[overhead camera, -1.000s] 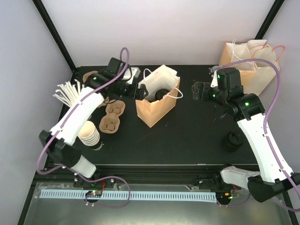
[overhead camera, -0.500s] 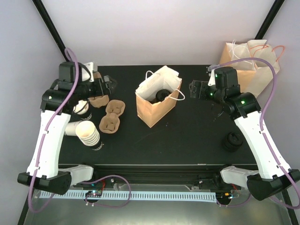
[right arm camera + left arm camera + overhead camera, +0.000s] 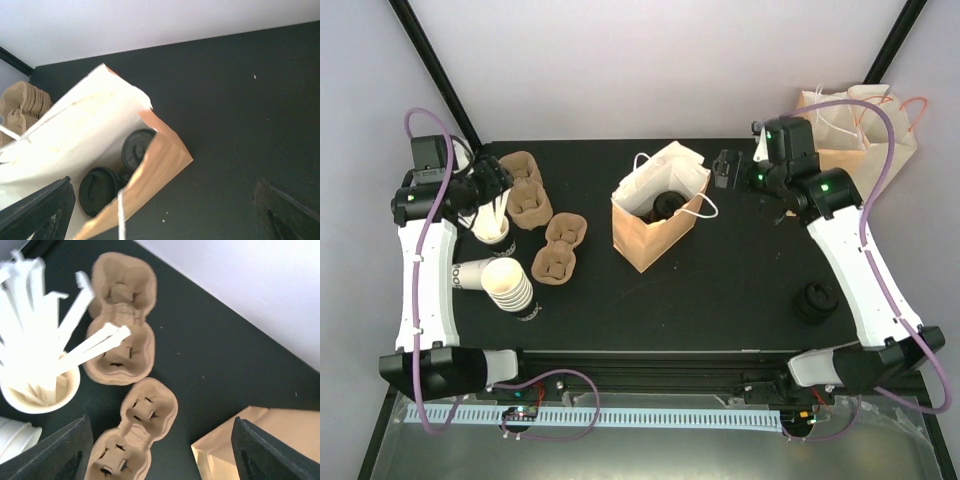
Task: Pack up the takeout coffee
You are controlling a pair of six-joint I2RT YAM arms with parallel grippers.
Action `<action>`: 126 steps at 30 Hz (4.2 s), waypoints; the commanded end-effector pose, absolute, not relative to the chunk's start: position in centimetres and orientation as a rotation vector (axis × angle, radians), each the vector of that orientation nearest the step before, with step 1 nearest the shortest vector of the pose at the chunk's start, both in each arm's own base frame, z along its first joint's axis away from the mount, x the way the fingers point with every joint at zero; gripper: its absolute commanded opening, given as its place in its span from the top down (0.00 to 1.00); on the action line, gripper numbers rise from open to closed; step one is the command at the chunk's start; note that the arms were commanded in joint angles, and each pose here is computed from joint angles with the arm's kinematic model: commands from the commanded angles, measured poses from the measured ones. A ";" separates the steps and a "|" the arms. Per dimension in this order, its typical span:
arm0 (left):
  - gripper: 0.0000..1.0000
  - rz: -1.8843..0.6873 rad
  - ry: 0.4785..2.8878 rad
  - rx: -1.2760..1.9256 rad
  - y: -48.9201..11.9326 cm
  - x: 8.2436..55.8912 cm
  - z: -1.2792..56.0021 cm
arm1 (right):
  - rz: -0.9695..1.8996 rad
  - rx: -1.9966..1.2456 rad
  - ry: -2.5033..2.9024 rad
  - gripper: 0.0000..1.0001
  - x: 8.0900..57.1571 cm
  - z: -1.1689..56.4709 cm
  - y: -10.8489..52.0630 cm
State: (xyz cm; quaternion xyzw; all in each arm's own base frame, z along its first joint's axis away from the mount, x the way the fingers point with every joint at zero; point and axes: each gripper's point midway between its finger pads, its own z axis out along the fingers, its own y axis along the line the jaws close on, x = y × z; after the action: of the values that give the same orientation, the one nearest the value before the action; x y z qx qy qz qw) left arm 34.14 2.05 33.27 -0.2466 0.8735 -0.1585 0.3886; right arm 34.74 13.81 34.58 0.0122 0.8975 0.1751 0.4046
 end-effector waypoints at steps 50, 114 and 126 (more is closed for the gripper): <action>0.98 -0.200 2.553 -0.643 7.4 42.4 23.5 | 0.451 -0.039 2.345 0.00 39.1 33.0 15.7; 0.98 -1.112 1.492 0.020 -8.5 26.3 60.0 | 0.531 -0.002 2.371 0.00 38.7 32.5 16.5; 0.98 -1.366 1.465 0.260 -15.7 27.1 60.6 | 0.483 0.021 2.351 0.00 39.1 33.2 15.8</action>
State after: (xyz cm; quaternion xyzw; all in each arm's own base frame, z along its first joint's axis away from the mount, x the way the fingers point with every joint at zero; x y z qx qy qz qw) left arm 27.43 -13.41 59.88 0.0688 0.6334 -0.5447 0.5454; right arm 38.58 16.57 31.86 -0.0037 0.9186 0.1991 0.3413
